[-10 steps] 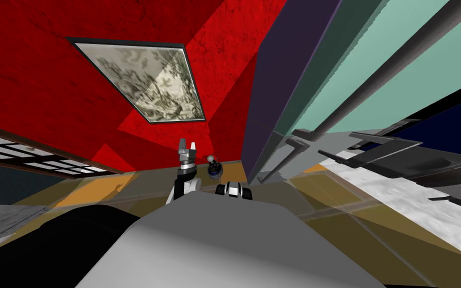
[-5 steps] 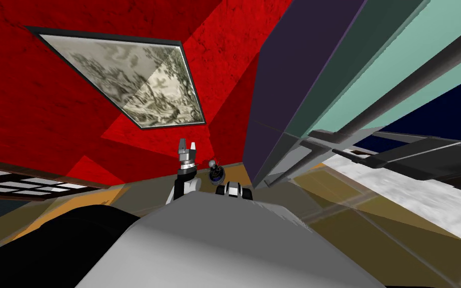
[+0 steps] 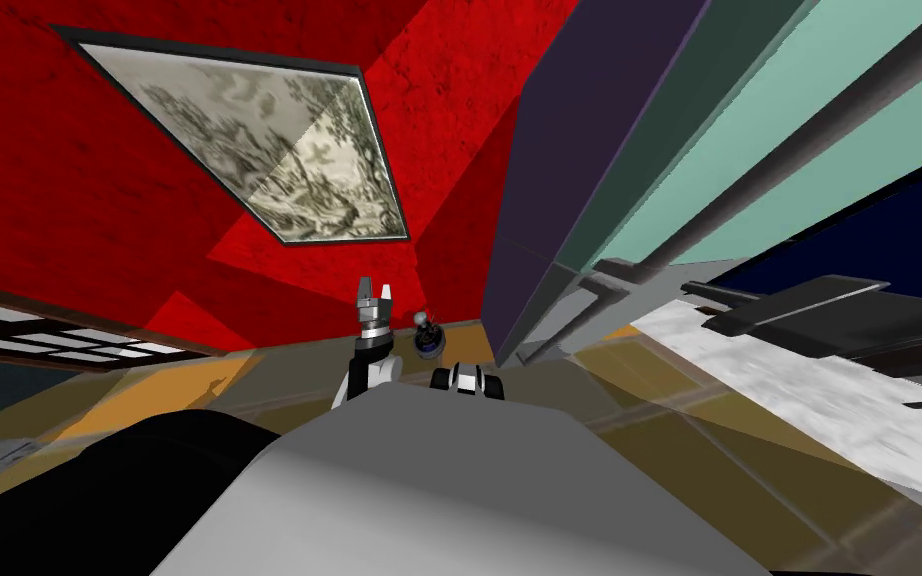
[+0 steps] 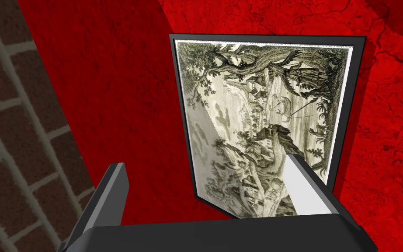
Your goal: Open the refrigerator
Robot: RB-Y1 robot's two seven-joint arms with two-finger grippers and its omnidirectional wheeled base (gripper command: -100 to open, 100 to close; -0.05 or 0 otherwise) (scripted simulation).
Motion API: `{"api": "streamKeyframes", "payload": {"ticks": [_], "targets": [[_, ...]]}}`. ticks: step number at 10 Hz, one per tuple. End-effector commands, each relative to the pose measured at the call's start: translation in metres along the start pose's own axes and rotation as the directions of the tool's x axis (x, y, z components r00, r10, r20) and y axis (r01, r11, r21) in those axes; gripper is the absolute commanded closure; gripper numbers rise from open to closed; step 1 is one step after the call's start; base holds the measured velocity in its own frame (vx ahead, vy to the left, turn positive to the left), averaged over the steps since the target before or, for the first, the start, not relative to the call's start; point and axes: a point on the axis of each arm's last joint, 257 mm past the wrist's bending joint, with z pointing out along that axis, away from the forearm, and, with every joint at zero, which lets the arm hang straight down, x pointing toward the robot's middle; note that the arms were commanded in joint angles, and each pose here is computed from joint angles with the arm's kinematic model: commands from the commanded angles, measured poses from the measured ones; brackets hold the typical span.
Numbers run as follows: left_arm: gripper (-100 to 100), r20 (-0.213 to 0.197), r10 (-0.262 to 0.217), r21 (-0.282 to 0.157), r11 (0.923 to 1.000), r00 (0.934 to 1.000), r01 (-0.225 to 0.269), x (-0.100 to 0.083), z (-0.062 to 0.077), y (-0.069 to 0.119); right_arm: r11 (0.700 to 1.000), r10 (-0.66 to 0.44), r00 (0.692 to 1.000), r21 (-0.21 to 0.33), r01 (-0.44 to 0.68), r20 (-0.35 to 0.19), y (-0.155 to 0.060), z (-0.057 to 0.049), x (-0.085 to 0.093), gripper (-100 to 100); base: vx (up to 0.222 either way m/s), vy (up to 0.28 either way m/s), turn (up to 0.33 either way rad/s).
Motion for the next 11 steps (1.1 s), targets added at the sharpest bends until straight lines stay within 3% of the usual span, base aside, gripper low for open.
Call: {"api": "streamKeyframes", "payload": {"ticks": [1,8,10,11], "targets": [[0,0.0,0.0,0.0,1.0,1.0,0.0,0.0,0.0,0.0,0.999,-0.001,0.999,-0.033,0.002,0.036,0.011,0.006,-0.013,100,-0.184,-0.227,0.011],[0,0.0,0.0,0.0,1.0,1.0,0.0,0.0,0.0,0.0,0.989,0.007,0.985,-0.15,0.019,0.171,0.056,0.019,-0.062,100,-0.192,-0.251,0.069],[0,0.0,0.0,0.0,1.0,1.0,0.0,0.0,0.0,0.0,0.989,0.007,0.986,-0.145,0.017,0.167,0.055,0.02,-0.061,100,-0.141,-0.156,0.018],[0,0.0,0.0,0.0,1.0,1.0,0.0,0.0,0.0,0.0,0.992,0.002,0.989,-0.128,0.017,0.147,0.048,0.02,-0.054,-100,0.075,0.112,-0.038]]}}
